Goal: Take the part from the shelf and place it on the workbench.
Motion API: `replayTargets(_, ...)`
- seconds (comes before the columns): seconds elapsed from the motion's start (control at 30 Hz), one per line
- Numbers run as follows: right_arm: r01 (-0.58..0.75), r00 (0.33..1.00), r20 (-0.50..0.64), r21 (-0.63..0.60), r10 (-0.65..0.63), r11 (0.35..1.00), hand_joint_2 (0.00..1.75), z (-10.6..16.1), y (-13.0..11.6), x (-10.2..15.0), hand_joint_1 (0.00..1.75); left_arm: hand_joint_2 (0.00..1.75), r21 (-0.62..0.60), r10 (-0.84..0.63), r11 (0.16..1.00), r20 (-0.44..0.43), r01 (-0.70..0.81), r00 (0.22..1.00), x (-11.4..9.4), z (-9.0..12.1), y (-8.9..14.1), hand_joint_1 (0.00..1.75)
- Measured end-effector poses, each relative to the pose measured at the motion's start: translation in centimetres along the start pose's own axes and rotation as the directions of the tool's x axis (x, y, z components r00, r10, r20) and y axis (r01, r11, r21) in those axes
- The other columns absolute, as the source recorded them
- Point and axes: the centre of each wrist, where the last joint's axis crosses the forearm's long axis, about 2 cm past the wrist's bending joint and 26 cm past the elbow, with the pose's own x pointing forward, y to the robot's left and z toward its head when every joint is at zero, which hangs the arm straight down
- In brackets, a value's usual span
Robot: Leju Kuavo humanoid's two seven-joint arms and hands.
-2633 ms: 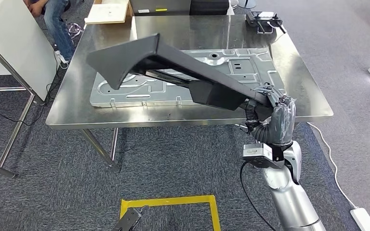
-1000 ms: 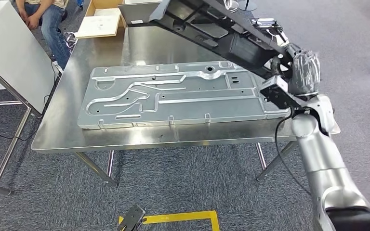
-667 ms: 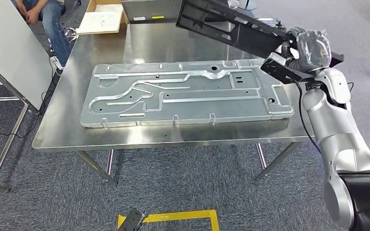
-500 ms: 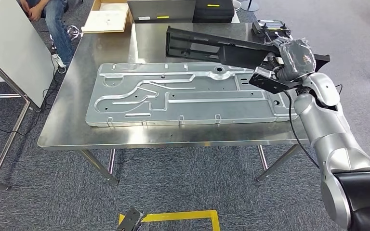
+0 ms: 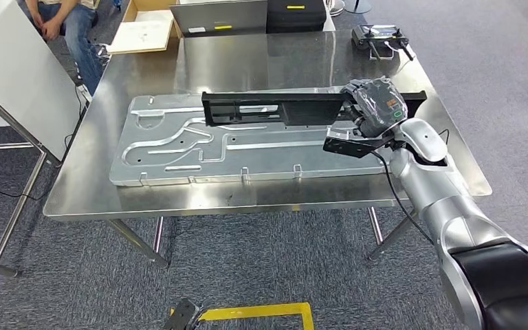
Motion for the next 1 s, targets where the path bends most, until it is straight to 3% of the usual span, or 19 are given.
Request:
replayTargets(0.53,0.02,0.999,0.041,-0.018,-0.019,1.0,1.75,-0.9,0.4,1.7,1.75,1.75,-0.007,-0.02,1.0,0.005,0.02,1.0,0.0,0.0,0.6,0.0)
replayTargets(1.0,0.056,0.998,0.016,-0.02,-0.056,0.998,1.75,0.9,1.7,1.5,1.75,1.75,-0.007,-0.024,1.0,0.002,0.024,1.0,0.4,-0.3,0.1,0.0)
